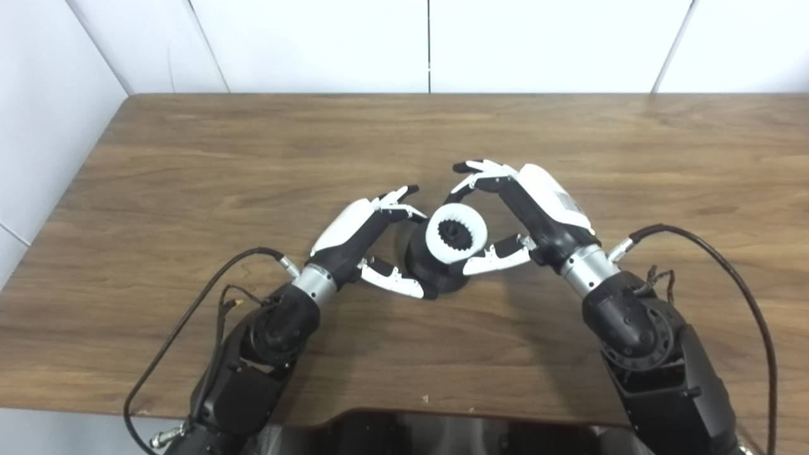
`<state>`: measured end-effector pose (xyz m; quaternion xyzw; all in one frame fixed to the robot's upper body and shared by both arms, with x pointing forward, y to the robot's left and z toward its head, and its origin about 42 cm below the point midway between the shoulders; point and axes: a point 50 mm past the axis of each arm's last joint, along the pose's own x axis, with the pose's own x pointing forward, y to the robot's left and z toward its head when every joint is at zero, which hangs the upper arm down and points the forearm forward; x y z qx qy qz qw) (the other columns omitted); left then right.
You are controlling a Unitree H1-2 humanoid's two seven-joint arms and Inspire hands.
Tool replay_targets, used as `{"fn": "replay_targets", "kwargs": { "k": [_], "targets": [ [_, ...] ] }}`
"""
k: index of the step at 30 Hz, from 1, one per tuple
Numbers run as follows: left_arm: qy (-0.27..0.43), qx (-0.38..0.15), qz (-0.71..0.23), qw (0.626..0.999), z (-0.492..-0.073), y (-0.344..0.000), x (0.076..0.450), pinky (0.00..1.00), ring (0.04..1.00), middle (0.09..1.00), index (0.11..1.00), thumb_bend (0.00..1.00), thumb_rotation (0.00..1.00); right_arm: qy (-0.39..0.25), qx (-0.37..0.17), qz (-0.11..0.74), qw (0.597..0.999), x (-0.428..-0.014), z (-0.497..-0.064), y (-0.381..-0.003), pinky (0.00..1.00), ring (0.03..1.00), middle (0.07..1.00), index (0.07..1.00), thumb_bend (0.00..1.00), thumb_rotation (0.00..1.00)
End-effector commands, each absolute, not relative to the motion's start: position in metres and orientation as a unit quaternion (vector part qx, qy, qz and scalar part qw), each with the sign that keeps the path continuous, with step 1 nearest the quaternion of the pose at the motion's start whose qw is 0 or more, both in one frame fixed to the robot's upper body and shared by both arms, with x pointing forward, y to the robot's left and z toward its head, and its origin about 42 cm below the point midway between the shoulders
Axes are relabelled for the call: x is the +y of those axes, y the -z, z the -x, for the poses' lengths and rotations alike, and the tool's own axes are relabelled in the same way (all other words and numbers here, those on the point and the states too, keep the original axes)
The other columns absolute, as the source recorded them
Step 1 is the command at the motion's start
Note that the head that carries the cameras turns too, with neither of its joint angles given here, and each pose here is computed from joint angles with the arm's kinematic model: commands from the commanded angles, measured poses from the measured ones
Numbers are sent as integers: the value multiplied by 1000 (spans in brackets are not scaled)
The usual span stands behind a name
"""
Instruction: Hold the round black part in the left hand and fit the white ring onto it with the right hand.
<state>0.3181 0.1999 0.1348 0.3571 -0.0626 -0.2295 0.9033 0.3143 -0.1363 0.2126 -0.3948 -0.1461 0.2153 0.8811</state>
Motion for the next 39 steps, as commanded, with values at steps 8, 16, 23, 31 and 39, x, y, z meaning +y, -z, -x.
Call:
{"fn": "replay_targets", "kwargs": {
  "k": [8,16,23,31,39],
  "targets": [
    [237,-58,-355,902,-317,-135,195,1000,1000,1000,615,960,332,-215,-190,378,880,-117,-318,-224,928,903,865,494,520,159],
    [237,-57,-354,903,-317,-134,194,1000,1000,1000,619,961,338,-221,-198,375,878,-108,-320,-227,935,906,868,495,519,160],
    [236,-60,-359,901,-317,-135,193,1000,1000,1000,633,951,331,-227,-196,378,876,-106,-323,-226,935,905,868,494,519,160],
    [235,-60,-361,901,-318,-137,195,1000,1000,1000,628,957,344,-228,-189,382,876,-113,-323,-216,935,900,862,493,521,154],
    [237,-57,-356,902,-319,-138,201,1000,1000,1000,618,946,329,-223,-183,390,874,-121,-321,-213,947,905,865,494,520,156]
  ]
}}
